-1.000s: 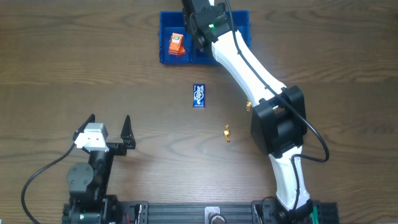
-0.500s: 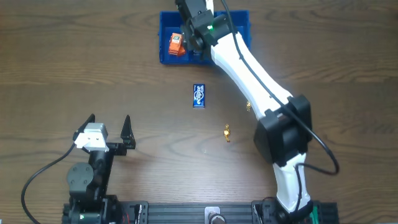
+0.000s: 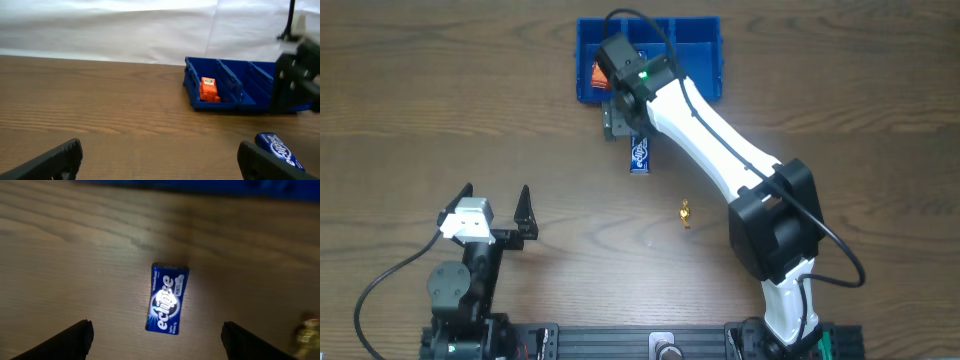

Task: Sort Candies Into Trays

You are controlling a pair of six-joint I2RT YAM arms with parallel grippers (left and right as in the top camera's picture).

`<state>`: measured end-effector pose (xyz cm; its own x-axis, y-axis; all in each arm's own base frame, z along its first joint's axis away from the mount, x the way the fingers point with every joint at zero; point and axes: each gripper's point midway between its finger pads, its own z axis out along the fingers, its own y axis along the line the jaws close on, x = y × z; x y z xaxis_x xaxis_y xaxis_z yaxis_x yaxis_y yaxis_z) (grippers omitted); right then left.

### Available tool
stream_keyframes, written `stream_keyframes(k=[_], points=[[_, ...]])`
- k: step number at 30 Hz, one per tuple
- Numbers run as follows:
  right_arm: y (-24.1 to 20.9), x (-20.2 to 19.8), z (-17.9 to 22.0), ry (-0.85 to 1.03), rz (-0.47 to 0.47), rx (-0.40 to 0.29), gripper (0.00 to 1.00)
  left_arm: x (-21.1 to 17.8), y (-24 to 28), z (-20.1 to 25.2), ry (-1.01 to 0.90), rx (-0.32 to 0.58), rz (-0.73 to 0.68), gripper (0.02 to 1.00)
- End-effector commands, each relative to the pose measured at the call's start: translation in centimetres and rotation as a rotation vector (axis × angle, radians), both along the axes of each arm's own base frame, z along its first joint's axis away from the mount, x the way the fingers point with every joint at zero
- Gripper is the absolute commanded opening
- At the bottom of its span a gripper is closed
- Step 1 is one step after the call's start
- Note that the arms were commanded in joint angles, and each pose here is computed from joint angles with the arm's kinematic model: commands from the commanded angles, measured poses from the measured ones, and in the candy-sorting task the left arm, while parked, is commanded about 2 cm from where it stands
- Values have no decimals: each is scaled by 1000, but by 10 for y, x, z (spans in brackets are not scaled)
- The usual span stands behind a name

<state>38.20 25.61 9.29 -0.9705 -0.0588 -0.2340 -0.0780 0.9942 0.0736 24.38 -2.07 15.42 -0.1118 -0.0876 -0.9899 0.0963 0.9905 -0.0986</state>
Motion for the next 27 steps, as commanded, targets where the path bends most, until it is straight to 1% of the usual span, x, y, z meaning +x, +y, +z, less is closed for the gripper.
stream_keyframes(k=[1,7,13,17,23,27], points=[[-4,-16,-28,58,-53,-15,858,-1,-2,-16,47,9,-13,998],[4,-25,-45,50,-27,-25,853,-1,-1,-16,47,9,-13,998],[-4,-22,-57,45,-87,-66,849,-1,-2,-16,47,9,-13,998],[-7,-24,-69,69,-126,-80,849,-1,-1,-16,47,10,-13,998],[-9,-25,-84,92,-134,-98,849,-1,-1,-16,47,9,-13,996],[-10,-24,-86,96,-140,-100,847,-1,-2,-16,47,10,-13,998]])
